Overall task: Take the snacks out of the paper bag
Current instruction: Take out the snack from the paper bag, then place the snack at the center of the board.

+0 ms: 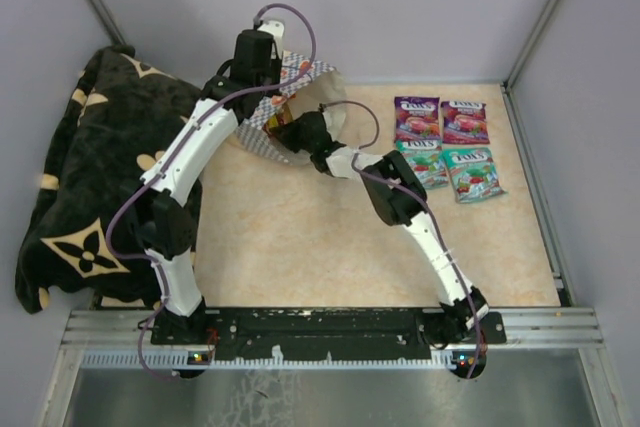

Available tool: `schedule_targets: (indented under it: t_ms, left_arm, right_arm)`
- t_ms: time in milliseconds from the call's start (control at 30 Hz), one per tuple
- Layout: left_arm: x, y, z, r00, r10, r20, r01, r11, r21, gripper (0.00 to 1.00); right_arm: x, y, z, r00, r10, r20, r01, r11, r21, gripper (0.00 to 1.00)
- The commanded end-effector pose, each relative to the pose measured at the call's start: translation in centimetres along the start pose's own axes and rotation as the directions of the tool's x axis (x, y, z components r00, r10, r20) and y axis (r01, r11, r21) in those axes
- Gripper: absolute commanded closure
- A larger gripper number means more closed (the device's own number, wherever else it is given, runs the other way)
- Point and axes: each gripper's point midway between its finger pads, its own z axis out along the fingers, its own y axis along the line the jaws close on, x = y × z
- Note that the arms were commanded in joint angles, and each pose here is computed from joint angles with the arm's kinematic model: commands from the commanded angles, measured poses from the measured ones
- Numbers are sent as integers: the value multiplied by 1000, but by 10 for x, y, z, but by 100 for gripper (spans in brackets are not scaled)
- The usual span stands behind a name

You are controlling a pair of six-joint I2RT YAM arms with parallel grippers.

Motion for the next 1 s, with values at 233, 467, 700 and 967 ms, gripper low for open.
schedule_targets:
  t_ms: [233, 467, 700, 967]
  left_arm:
    - [-6, 31, -2, 998, -20, 51, 26, 993, -118, 100]
    - [0, 37, 0, 998, -20, 60, 29, 989, -145, 100]
    - [7, 42, 5, 997, -21, 74, 31, 990, -138, 100]
    - [16, 43, 22, 998, -36, 49, 42, 992, -121, 100]
  right_arm:
    - [-4, 131, -163, 992, -121, -17, 115, 970, -215, 100]
    - [-29, 101, -235, 979, -203, 4, 202, 972, -121, 100]
    - [-47, 82, -327, 902, -433, -7, 433, 902, 3, 100]
    - [8, 19, -393, 814, -489, -314, 560, 804, 198, 100]
